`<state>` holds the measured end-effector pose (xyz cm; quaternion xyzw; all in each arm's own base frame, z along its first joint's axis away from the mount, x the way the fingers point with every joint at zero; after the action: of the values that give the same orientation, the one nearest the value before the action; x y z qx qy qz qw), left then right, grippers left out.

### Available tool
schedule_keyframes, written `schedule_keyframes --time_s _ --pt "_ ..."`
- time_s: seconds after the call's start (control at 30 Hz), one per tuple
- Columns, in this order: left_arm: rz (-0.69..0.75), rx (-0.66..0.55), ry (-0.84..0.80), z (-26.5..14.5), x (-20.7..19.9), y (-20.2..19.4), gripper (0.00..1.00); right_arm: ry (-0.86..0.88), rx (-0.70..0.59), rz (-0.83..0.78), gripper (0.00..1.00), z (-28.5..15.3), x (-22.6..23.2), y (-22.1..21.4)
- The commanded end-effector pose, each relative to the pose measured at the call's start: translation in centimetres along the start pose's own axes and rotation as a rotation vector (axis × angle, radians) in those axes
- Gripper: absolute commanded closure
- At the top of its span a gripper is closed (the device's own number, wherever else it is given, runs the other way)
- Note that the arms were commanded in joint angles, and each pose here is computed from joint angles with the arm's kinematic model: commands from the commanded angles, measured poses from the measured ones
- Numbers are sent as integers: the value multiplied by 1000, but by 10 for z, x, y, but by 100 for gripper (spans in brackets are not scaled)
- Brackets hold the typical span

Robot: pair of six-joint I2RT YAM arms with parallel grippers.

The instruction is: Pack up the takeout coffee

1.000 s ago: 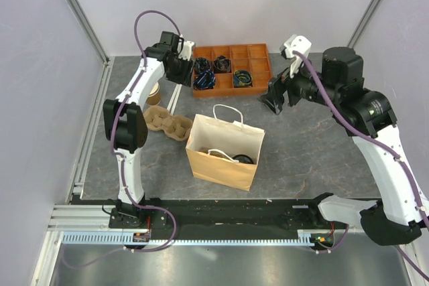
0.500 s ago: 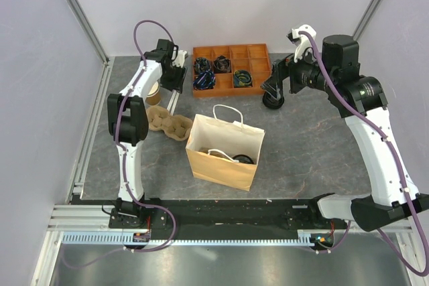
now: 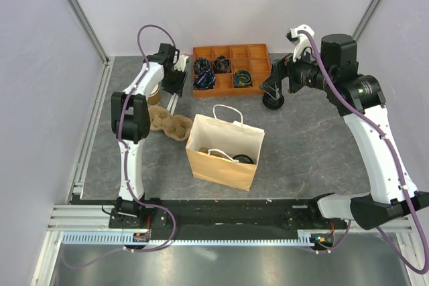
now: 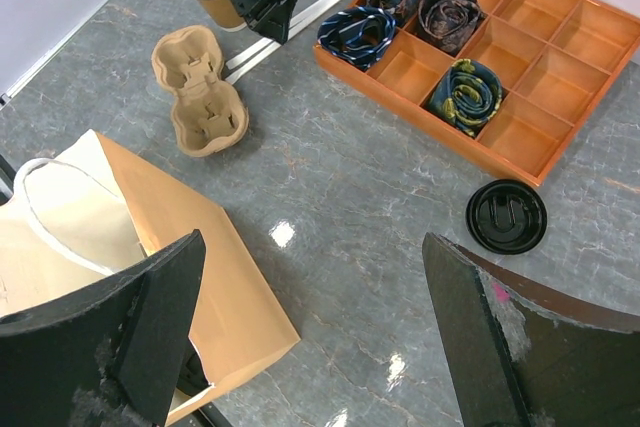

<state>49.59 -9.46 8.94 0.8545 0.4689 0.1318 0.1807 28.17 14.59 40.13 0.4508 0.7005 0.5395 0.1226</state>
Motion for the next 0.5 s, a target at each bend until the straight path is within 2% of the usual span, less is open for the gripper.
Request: schedule_keyframes --time_s 0.0,0.47 --pt "40 -33 -3 9 6 8 52 21 -47 -10 2 -2 4 14" --pt "62 30 -8 41 -2 -5 58 20 -39 -10 2 1 2 14"
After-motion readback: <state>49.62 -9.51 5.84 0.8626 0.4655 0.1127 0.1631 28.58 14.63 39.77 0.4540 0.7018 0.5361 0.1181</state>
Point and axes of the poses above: each gripper's point midway between its finger pads, its own z axis out along the fingers, its own x axis along the line the jaws close on, y = z × x, the point moved 4 cm from there along -z, back along the fingers, and after that the axes turned 11 degrees about z, right-handed, at the moved point
